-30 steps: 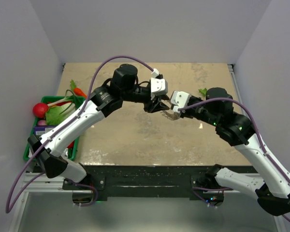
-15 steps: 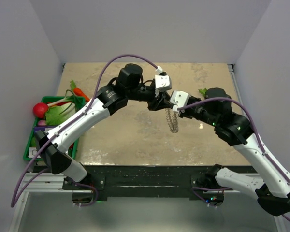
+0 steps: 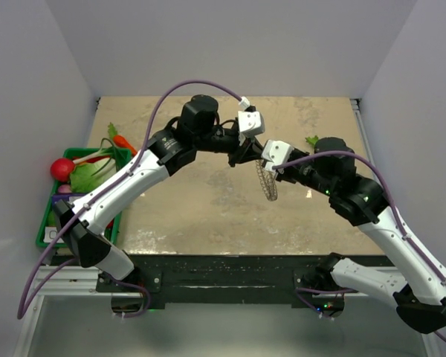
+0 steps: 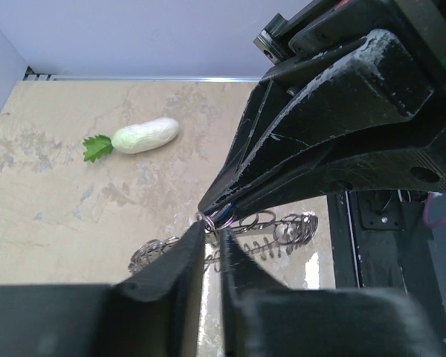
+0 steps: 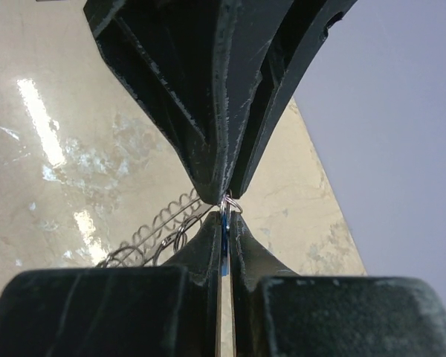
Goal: Remove the keys from the keyring
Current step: Remove the key from the keyring.
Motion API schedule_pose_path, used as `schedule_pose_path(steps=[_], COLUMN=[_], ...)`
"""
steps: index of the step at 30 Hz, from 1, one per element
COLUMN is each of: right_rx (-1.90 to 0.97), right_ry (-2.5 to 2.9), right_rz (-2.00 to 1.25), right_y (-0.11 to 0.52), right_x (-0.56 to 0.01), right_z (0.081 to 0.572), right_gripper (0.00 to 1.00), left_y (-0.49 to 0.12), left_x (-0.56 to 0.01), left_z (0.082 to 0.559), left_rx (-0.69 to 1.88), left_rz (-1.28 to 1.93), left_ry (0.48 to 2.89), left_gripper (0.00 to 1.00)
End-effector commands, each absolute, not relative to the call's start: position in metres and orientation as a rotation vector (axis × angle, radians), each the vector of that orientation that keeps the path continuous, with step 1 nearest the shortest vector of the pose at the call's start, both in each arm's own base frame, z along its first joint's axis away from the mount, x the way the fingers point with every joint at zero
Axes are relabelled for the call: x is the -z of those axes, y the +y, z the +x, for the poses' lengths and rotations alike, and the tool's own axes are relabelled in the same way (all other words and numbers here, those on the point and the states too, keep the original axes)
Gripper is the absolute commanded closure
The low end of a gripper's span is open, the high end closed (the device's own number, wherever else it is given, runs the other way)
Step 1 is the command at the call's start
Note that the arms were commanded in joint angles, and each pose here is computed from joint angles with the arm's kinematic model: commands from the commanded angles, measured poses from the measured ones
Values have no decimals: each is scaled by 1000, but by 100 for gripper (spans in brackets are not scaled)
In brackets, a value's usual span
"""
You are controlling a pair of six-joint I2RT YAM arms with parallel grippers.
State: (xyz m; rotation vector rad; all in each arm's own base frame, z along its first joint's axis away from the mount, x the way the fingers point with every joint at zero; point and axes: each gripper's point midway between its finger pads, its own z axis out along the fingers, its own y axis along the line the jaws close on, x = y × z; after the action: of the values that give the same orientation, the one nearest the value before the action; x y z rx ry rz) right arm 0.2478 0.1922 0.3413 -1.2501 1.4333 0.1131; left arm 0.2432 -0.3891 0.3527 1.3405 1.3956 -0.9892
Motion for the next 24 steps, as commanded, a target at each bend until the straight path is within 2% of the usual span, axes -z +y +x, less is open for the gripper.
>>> schedule_pose_path(steps=[1, 3, 17, 19, 24], right_rx=[-91, -89, -91, -93, -94], right_ry=[1338, 1337, 1331, 1333, 1328], right_rz=[-1148, -1144, -1125, -1123, -1121], right_y=[190, 189, 189, 189, 188], right_x=[-381, -382, -389, -389, -392], right_z=[251, 252, 251, 251, 250], right_gripper=[100, 100, 100, 100, 100], left_y=[-394, -394, -394, -395, -395], left_x=[-361, -359, -358, -359, -357], left_z=[241, 241, 243, 243, 244], left_rx=[1021, 1022, 1018, 1018, 1019], left_rz=[1330, 1330, 1320, 1318, 1318], left_ry=[1364, 1367, 1375, 1373, 1381], left_gripper=[72, 69, 64, 65, 81])
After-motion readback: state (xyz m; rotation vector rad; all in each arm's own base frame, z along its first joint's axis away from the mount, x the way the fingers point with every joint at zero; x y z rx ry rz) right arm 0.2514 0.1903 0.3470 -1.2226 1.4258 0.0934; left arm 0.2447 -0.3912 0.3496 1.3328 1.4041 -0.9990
